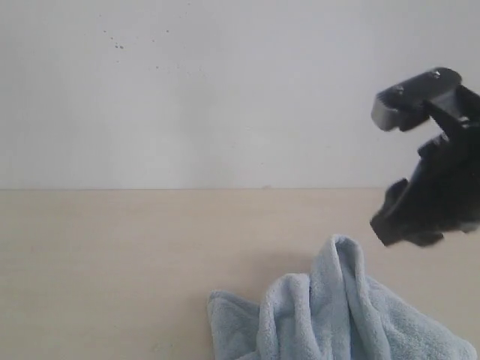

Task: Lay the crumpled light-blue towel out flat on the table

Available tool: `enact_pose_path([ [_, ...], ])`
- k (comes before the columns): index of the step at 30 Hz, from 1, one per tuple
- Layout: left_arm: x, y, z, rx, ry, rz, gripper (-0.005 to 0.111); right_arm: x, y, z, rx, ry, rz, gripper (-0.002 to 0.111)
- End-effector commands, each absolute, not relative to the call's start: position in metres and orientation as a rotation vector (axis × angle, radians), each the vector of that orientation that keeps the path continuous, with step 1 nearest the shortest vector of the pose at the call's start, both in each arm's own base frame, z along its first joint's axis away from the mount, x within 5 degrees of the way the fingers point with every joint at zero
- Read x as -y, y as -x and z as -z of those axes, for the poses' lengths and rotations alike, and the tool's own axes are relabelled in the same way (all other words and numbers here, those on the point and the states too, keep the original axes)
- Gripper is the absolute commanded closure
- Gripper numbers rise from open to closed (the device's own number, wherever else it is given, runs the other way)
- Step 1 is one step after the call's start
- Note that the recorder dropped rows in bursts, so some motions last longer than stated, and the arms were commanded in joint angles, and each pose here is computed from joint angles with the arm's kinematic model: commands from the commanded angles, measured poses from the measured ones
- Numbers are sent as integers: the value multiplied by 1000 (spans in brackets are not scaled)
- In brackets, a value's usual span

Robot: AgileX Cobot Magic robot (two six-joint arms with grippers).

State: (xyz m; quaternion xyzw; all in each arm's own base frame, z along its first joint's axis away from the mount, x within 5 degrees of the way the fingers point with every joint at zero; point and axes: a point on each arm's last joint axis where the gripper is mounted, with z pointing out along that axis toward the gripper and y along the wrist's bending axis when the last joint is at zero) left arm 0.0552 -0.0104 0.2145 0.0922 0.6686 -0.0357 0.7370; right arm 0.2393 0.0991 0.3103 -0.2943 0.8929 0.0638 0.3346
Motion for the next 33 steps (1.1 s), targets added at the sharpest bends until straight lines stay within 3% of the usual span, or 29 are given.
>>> enact_pose_path([
  [1, 10, -55, -213, -1476, -198, 78, 103, -85, -195, -277, -2443, 718, -230, 61],
  [5, 10, -55, -213, -1476, -198, 78, 103, -77, -171, -239, -2567, 711, -246, 60],
  [10, 10, -55, -213, -1476, -198, 78, 103, -76, -157, -216, -2648, 697, -297, 40],
  [15, 10, -55, -213, -1476, -198, 78, 103, -98, -143, -206, -2661, 863, -337, 39],
  [24, 10, -55, -213, -1476, -198, 78, 103, -126, -156, -138, -2814, 929, -108, 40],
  [28, 10, -55, -213, -1476, -198, 78, 103, -127, -158, -134, -2816, 927, -108, 59],
  [33, 10, -55, -213, -1476, -198, 78, 103, -128, -159, -134, -2803, 923, -115, 73],
])
